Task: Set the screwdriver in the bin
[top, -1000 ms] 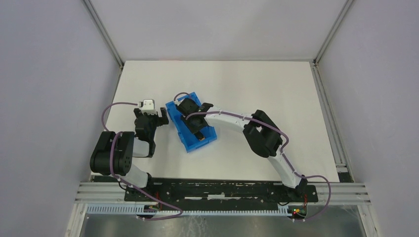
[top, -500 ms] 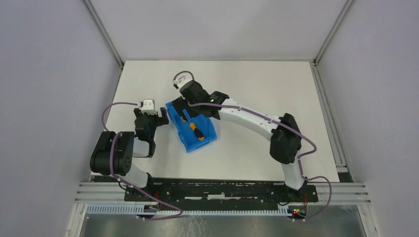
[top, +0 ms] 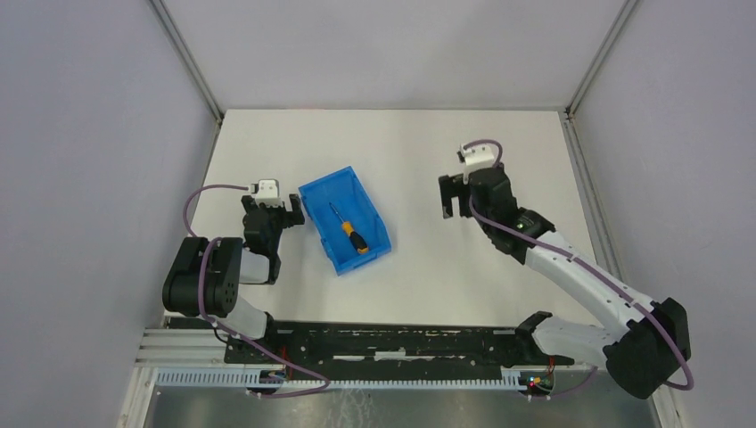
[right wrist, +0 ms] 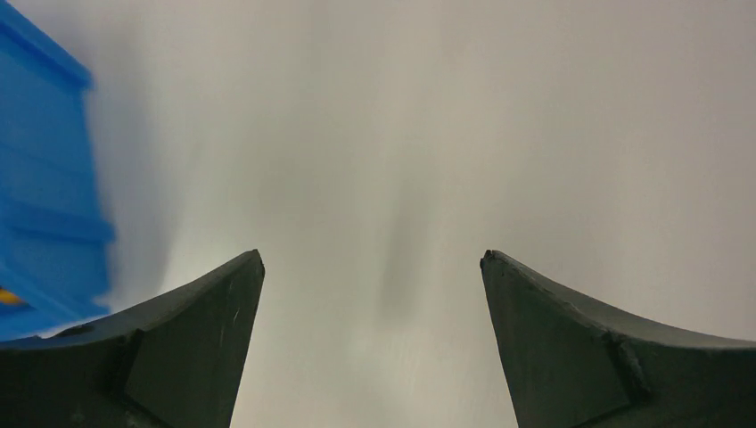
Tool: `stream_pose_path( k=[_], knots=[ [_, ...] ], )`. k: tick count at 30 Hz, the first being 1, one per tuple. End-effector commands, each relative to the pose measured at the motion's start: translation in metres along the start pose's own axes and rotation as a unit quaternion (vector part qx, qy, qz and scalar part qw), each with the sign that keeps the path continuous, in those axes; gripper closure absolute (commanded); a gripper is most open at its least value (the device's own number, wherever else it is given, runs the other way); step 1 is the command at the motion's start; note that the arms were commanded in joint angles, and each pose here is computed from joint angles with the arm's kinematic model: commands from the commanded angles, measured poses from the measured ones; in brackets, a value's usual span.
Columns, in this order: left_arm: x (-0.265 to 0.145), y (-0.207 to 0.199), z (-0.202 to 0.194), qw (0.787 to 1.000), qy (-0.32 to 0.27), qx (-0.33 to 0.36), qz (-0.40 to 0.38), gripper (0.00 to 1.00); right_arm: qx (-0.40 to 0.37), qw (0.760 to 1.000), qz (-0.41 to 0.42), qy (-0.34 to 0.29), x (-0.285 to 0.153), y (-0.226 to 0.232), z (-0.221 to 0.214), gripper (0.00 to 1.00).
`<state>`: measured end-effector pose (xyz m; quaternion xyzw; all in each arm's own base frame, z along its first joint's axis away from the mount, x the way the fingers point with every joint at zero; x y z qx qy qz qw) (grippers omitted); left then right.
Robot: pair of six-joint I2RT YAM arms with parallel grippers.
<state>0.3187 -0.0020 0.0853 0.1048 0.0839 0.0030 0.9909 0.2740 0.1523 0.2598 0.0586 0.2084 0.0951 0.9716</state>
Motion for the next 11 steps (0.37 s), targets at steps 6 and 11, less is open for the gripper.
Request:
stream_pose_path(
  k=[6, 11],
  knots=[
    [0.0, 0.002, 0.009, 1.0, -0.021, -0.012, 0.003, 0.0, -0.003, 0.998, -0.037, 0.046, -0.003, -0.06, -0.134, 0.02],
    [0.0, 0.002, 0.01, 1.0, -0.021, -0.012, 0.003, 0.0, 0.005, 0.998, -0.046, 0.036, -0.002, -0.066, -0.147, 0.02]
  ],
)
Point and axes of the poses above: each gripper's point midway between its finger pads, its own x axis out along the fingers, its own y axis along the line the jaws close on, z = x × y, the point moved 6 cm from there along -x, back along the fingers, and after that the axes turned 12 degrees about x, right-handed, at the moved point
